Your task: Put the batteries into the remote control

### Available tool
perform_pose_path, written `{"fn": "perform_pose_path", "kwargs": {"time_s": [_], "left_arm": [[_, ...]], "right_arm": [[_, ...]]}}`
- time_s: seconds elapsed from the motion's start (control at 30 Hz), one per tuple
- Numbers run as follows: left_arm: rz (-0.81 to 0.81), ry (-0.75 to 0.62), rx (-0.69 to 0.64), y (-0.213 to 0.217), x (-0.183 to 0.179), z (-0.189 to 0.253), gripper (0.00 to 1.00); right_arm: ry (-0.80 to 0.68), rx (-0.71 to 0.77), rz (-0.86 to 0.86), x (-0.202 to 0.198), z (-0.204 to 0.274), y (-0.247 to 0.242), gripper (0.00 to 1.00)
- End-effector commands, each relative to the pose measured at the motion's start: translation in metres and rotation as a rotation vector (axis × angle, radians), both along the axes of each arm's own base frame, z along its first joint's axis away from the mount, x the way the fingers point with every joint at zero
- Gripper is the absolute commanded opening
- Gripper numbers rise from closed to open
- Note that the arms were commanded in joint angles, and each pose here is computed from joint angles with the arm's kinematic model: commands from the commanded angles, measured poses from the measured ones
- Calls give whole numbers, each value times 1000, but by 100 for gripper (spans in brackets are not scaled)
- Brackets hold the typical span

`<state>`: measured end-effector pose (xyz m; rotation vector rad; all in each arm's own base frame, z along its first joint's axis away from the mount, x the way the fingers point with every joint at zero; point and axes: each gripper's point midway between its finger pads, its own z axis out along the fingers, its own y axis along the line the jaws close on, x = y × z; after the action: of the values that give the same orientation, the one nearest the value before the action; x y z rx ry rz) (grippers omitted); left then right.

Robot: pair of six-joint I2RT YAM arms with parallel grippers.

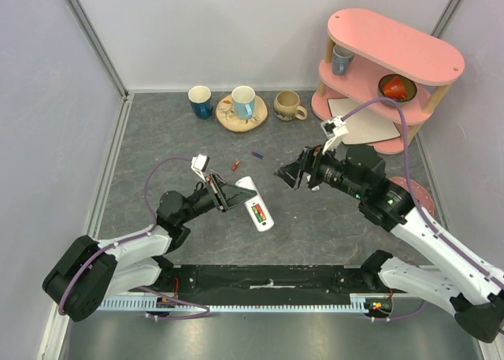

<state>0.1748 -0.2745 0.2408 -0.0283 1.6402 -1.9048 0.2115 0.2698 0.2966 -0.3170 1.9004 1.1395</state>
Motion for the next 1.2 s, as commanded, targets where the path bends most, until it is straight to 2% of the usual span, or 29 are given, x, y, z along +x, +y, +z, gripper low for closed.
{"fn": "perform_pose_path", "kwargs": {"time_s": [0.0,0.13,0.23,0.43,0.77,1.17], "left_arm": [[10,-57,-6,4,-4,3,2],[16,-41,33,9,-10,-11,2],[10,-41,53,12,-17,-16,2],[20,-61,65,21,-28,-22,2],[22,-82,74,27,-36,-23,2],[7,-87,63,24,-36,-18,2]], "right_arm": [[0,-437,-433,44,-70,-89,90],[83,-776,-526,54,-154,-127,86],[122,-858,-511,58,-189,-132,86],[190,-868,-491,78,-222,-132,80],[256,-878,-438,113,-251,-129,71],[341,-822,-315,108,-275,-120,65]]}}
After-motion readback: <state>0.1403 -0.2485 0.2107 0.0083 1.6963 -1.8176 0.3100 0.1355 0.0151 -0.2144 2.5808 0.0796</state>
